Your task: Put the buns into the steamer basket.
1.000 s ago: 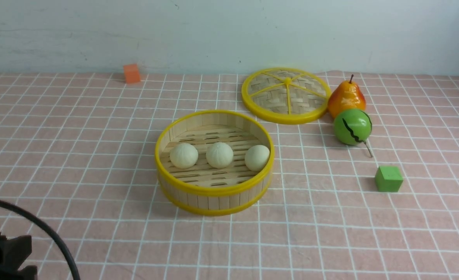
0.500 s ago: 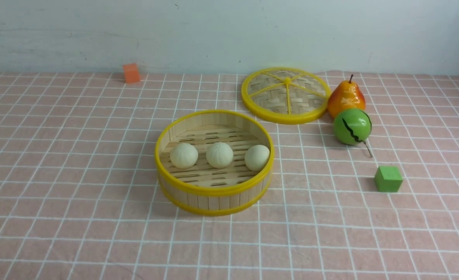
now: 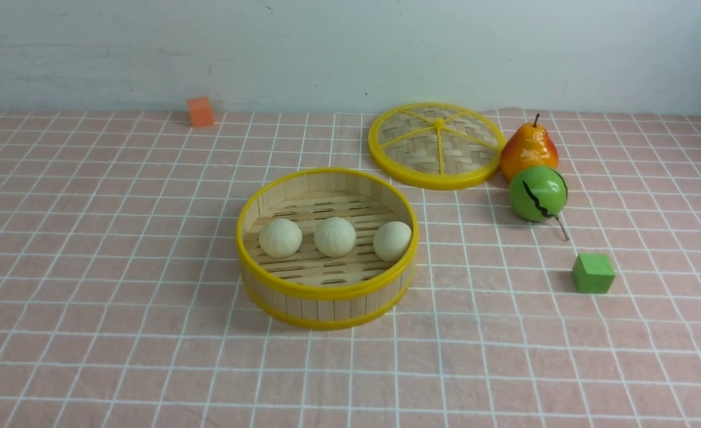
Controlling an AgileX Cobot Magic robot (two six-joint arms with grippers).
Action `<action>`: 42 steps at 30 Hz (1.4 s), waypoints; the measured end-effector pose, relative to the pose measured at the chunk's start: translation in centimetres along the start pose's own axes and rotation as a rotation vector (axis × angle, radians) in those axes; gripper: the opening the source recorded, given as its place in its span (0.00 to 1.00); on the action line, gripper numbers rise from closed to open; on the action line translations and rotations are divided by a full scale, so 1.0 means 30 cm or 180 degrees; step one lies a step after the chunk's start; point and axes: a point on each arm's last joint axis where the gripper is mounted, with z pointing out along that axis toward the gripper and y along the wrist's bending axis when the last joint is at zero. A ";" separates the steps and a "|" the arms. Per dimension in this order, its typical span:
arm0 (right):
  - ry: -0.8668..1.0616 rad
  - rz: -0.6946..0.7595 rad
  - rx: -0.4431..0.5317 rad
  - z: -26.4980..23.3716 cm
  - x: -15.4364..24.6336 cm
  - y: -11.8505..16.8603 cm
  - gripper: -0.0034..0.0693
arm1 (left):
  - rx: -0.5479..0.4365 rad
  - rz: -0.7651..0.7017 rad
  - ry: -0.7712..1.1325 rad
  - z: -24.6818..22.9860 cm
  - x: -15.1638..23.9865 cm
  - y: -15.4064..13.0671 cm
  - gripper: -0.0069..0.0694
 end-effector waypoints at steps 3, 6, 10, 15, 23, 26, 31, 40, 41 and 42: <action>0.0000 0.0000 0.0000 0.000 0.000 0.000 0.14 | 0.0002 0.0005 0.0001 0.000 0.000 0.000 0.07; 0.0000 0.0000 0.0000 0.000 0.000 0.000 0.14 | 0.0002 0.0005 0.0001 0.000 0.000 0.000 0.07; 0.0000 0.0000 0.0000 0.000 0.000 0.000 0.15 | 0.0002 0.0009 0.0001 0.000 0.000 0.000 0.07; 0.0000 0.0000 0.0000 0.000 0.000 0.000 0.16 | 0.0002 0.0012 0.0001 0.000 0.000 0.000 0.07; 0.0000 0.0000 0.0000 0.000 0.000 0.000 0.17 | 0.0002 0.0012 0.0001 0.000 0.000 0.000 0.07; 0.0000 0.0000 0.0000 0.000 0.000 0.000 0.18 | 0.0002 0.0012 0.0001 0.000 0.000 0.000 0.07; 0.0000 0.0000 0.0000 0.000 0.000 0.000 0.18 | 0.0002 0.0012 0.0001 0.000 0.000 0.000 0.07; 0.0000 0.0000 0.0000 0.000 0.000 0.000 0.19 | 0.0002 0.0012 0.0001 0.000 0.000 0.000 0.07; 0.0000 0.0000 0.0000 0.000 0.000 0.000 0.19 | 0.0002 0.0012 0.0001 0.000 0.000 0.000 0.07; 0.0000 0.0000 0.0000 0.000 0.000 0.000 0.19 | 0.0002 0.0015 0.0000 0.000 0.000 0.000 0.07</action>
